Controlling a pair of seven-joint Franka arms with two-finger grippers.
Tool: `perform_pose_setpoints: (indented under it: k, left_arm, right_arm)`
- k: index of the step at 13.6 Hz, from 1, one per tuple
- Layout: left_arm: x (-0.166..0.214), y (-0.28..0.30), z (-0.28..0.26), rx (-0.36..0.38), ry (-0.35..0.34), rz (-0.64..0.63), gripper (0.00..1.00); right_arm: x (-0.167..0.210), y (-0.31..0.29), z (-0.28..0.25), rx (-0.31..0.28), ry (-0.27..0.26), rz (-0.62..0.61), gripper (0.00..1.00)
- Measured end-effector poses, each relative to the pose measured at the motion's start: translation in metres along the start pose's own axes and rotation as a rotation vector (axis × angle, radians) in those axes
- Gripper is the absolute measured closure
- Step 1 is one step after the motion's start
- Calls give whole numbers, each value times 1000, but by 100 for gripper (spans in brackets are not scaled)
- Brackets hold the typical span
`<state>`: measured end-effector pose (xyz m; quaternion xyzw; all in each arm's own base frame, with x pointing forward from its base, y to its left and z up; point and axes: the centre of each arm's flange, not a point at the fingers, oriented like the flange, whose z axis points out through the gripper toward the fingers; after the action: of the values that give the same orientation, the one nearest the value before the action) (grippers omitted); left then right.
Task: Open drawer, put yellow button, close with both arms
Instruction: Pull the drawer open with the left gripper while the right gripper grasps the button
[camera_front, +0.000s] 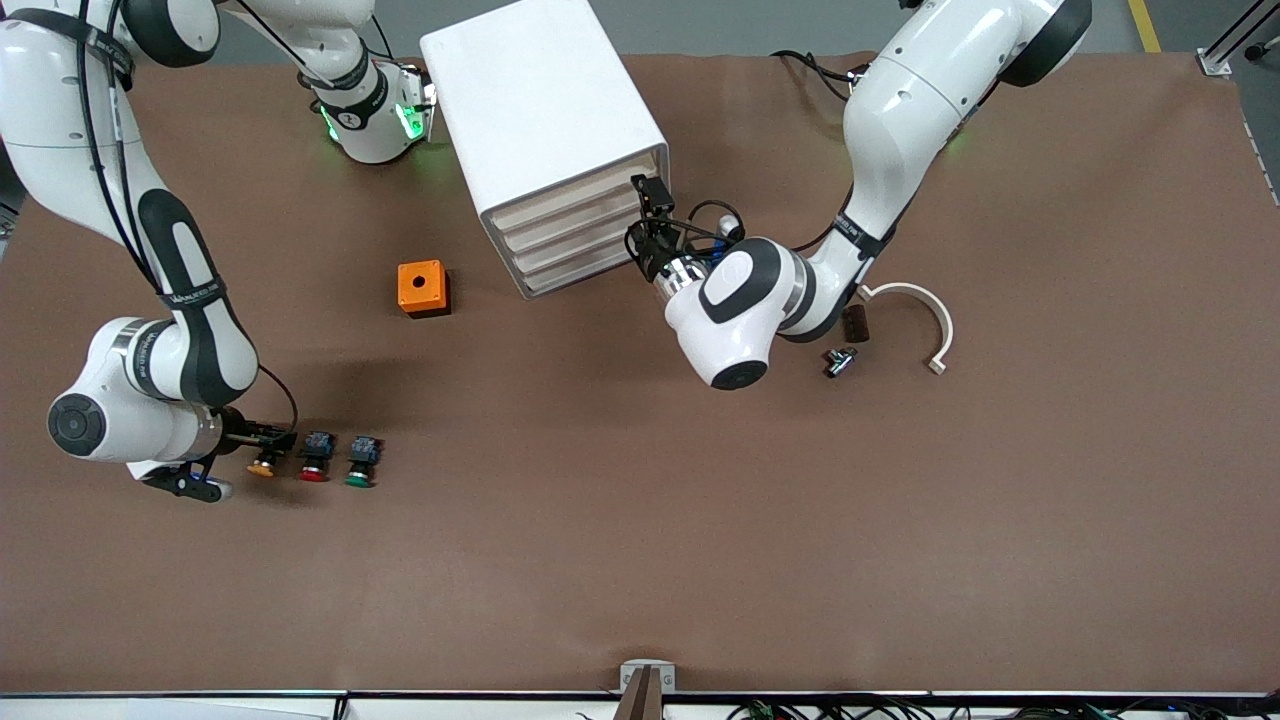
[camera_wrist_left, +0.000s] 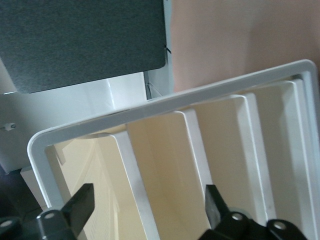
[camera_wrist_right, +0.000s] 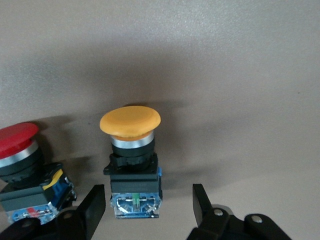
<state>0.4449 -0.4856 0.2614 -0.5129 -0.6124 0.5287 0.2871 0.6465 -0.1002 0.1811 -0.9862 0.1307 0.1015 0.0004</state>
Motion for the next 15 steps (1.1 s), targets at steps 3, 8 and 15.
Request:
perform_pose_setpoints:
  k: [3,8,15]
  left_arm:
    - [-4,2,16,35,17,-5,16]
    - [-12,1,43,86,42,13,35]
    - [-16,0,49,106,37,44,77]
  right_arm:
    - [0,-2,0,2,1,-3,54]
    - [1,-3,-2,3,4,-41,59]
    - [10,-10,-30,8,20,-57,59]
